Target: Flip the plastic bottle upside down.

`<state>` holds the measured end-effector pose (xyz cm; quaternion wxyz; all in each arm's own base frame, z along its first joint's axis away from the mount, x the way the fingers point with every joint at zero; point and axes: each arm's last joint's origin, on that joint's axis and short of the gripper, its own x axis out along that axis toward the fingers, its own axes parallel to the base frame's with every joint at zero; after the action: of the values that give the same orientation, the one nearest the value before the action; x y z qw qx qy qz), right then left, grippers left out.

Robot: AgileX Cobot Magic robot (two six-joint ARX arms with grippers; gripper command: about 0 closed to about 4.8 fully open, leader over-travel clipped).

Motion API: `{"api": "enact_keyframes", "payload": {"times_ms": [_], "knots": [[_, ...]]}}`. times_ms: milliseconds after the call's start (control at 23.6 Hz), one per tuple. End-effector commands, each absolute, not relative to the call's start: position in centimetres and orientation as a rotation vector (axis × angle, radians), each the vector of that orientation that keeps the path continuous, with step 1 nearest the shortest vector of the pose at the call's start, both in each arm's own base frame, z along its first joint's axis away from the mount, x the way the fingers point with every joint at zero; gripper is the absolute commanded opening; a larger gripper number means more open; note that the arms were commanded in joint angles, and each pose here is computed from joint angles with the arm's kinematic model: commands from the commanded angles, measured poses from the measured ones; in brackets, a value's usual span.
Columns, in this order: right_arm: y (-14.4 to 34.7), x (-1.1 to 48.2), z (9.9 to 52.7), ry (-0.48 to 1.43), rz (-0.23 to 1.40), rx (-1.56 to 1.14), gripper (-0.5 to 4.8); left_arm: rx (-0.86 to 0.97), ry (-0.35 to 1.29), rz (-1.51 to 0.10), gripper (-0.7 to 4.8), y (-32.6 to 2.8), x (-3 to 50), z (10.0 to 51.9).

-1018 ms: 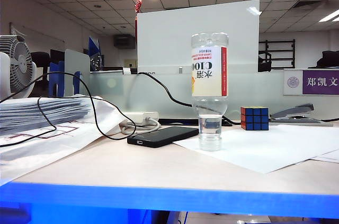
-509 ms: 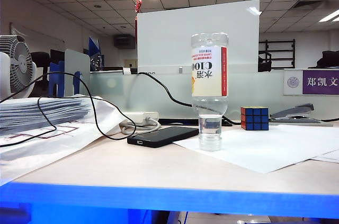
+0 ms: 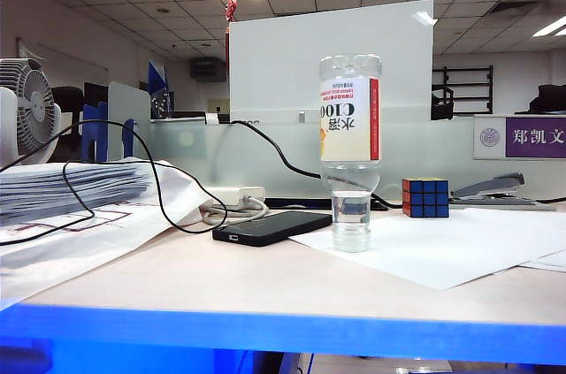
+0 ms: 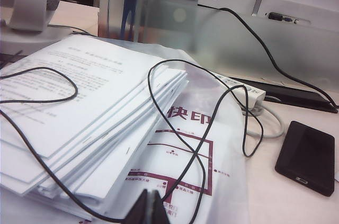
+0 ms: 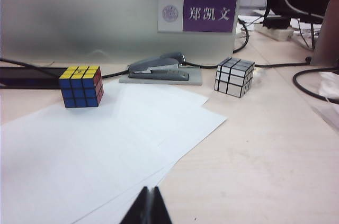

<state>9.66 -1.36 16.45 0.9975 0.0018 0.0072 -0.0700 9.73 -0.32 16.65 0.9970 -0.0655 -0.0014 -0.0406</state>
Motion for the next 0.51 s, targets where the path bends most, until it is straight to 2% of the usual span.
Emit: {"api": "enact_keyframes", "payload": {"times_ms": [42, 509], "knots": [[-1.17, 9.69, 16.25, 0.015, -0.122, 0.0, -0.08, -0.133, -0.015, -0.082, -0.03, -0.32, 9.71, 16.79], [-0.39, 9.76, 16.35, 0.006, -0.041, 0.0, -0.08, -0.134, -0.015, -0.082, -0.03, -0.32, 9.71, 16.79]]}}
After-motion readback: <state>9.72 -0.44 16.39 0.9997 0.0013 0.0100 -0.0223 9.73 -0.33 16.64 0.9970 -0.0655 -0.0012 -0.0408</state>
